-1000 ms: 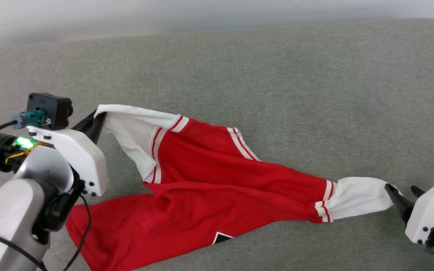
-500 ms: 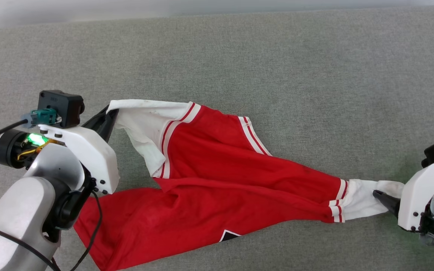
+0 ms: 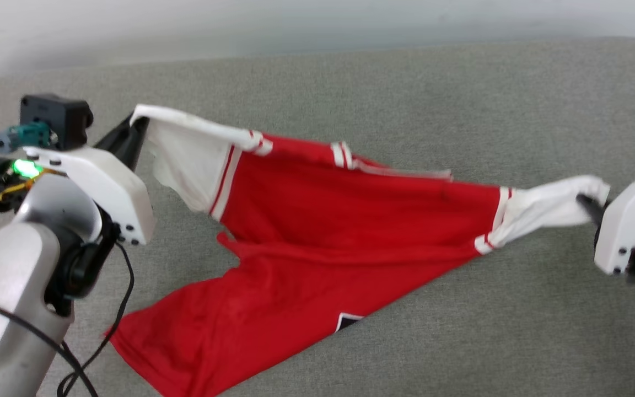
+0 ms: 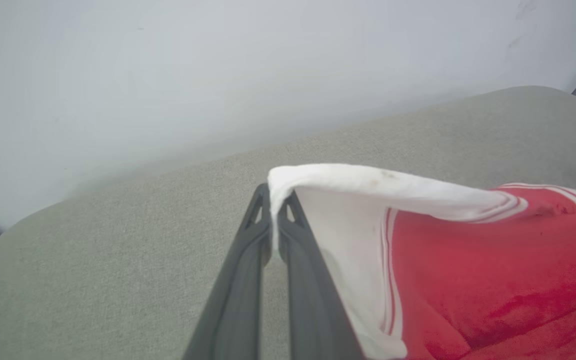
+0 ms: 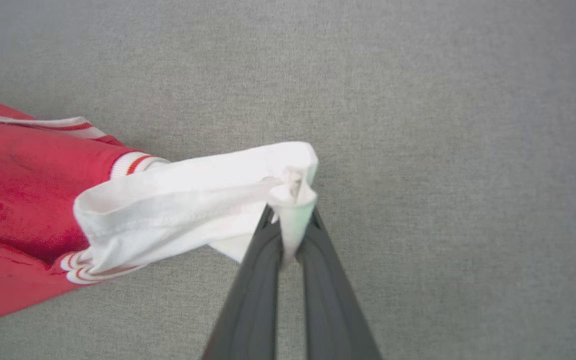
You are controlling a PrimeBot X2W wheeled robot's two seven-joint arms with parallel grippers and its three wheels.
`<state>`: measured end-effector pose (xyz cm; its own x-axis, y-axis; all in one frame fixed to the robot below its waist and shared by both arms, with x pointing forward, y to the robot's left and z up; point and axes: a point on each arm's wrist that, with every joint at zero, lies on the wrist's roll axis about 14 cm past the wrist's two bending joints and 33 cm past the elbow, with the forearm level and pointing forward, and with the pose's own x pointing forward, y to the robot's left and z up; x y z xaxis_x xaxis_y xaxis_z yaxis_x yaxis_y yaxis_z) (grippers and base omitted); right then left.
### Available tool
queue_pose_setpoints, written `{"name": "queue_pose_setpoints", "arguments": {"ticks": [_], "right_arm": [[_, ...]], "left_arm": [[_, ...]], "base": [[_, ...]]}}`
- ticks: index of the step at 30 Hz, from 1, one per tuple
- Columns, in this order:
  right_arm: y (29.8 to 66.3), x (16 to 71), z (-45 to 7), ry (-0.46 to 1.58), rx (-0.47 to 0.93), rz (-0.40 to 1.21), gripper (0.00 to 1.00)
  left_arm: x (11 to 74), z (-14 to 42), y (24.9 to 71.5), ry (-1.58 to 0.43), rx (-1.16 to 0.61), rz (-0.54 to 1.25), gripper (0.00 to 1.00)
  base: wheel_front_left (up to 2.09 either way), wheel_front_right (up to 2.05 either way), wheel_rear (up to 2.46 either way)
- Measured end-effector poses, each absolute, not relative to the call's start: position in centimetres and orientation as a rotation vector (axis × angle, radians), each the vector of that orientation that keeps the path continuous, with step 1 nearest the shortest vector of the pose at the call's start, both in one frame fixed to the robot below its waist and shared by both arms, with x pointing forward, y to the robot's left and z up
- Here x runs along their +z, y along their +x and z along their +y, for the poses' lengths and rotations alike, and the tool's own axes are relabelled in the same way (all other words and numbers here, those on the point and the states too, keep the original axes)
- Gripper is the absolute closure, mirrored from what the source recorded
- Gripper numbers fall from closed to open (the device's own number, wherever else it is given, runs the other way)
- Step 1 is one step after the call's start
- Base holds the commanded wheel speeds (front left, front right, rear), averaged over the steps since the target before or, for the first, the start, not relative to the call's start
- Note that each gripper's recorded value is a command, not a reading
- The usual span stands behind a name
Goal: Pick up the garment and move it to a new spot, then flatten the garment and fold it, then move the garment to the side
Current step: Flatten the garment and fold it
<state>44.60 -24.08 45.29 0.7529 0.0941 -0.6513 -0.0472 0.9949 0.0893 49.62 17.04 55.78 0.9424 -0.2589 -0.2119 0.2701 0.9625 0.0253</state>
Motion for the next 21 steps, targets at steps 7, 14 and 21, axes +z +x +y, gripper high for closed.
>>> {"name": "queue_pose_setpoints", "arguments": {"ticks": [7, 14, 21], "right_arm": [[49.0, 54.3, -25.8, 0.024, 0.025, 0.415, 1.0], [53.7, 61.1, -25.9, 0.011, 0.015, 0.207, 1.0], [58.9, 68.0, -25.7, -0.034, 0.0, 0.016, 1.0]], "left_arm": [[61.7, 16.7, 52.3, 0.013, -0.248, 0.057, 1.0], [66.7, 17.1, 56.5, -0.011, -0.207, -0.079, 1.0], [71.4, 18.4, 61.3, 0.016, -0.153, -0.219, 1.0]], "base": [[0.0, 0.0, 0.0], [0.0, 0.0, 0.0], [0.0, 0.0, 0.0]]}}
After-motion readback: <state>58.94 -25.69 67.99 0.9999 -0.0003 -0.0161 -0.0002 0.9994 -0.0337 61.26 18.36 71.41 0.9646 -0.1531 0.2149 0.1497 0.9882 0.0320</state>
